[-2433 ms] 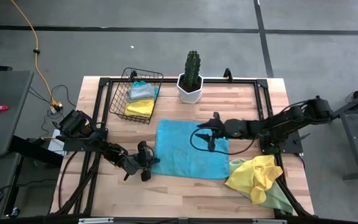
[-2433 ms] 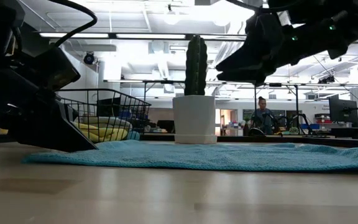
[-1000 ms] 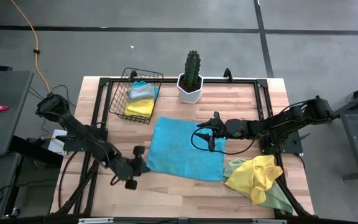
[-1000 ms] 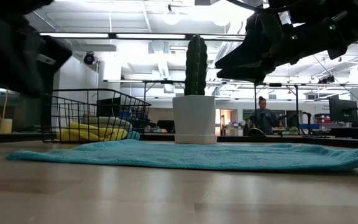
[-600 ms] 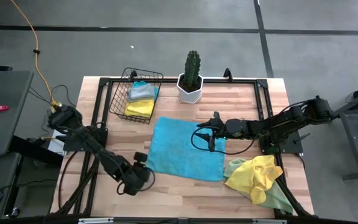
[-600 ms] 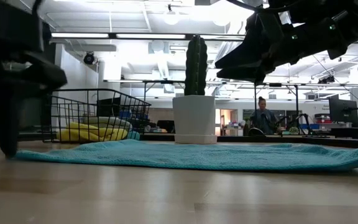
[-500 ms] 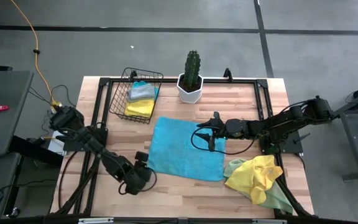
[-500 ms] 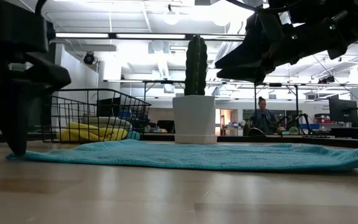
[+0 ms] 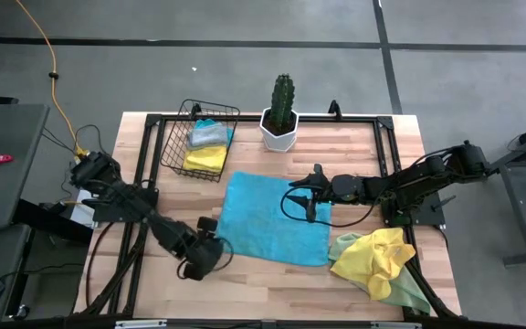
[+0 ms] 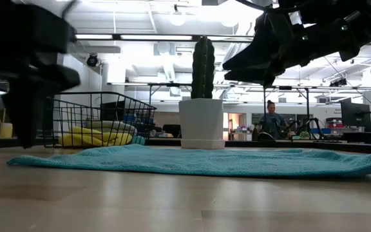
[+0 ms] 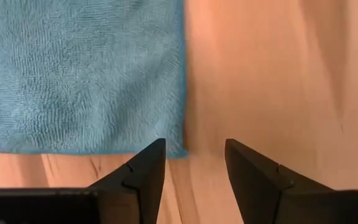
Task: Fold microfiber towels
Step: Fold the blue microfiber towel on the table
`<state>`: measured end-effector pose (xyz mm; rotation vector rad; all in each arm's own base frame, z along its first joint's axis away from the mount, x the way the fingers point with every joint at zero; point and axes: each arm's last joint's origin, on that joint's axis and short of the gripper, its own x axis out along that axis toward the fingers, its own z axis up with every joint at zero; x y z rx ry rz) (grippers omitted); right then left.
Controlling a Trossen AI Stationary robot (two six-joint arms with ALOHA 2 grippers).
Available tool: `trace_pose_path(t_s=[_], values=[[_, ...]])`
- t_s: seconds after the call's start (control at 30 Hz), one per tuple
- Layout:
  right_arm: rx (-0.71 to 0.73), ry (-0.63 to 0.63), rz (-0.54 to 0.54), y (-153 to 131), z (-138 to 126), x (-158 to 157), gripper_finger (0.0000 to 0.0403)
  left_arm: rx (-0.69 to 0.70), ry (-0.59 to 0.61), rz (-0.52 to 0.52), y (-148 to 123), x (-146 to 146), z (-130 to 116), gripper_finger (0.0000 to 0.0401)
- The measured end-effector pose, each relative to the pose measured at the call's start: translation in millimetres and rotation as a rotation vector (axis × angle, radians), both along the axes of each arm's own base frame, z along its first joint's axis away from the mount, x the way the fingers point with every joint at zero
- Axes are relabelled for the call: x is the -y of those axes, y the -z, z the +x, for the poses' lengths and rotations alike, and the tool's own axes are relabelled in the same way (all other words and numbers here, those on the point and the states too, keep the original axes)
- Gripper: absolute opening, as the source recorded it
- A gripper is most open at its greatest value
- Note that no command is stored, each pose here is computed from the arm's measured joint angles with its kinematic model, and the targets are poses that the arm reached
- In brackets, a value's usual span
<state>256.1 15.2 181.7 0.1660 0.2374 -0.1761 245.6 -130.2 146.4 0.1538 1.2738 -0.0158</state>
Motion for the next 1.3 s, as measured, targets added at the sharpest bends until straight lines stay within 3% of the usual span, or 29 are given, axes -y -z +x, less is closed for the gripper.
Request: trace_pose_path(t_s=[0.23,0.43,0.8,1.0,1.2,1.3], values=[[-0.002,0.0,0.0,0.2,0.0,0.0,0.0197,-0.038,-0.026,-0.041,2.5,-23.1,8.9,0.0157],[-0.008,-0.001,-0.006,0.7,-0.2,0.0,0.0197,-0.053,-0.02,-0.098,2.4,-25.1,10.8,0.0157],[-0.008,-0.001,-0.003,0.7,-0.2,0.0,0.0197,-0.048,-0.023,-0.065,4.0,-23.7,10.4,0.0157],[0.02,-0.014,0.005,-1.9,0.5,-0.5,0.0197,-0.124,-0.019,-0.063,18.7,-22.3,11.5,0.0157],[0.064,-0.168,0.031,-6.4,1.0,-13.4,0.0197,-0.133,-0.021,-0.052,21.6,-22.2,12.2,0.0156],[-0.027,-0.242,0.032,-6.3,2.4,-32.9,0.0197,-0.126,-0.021,-0.054,20.3,-22.5,11.7,0.0154]])
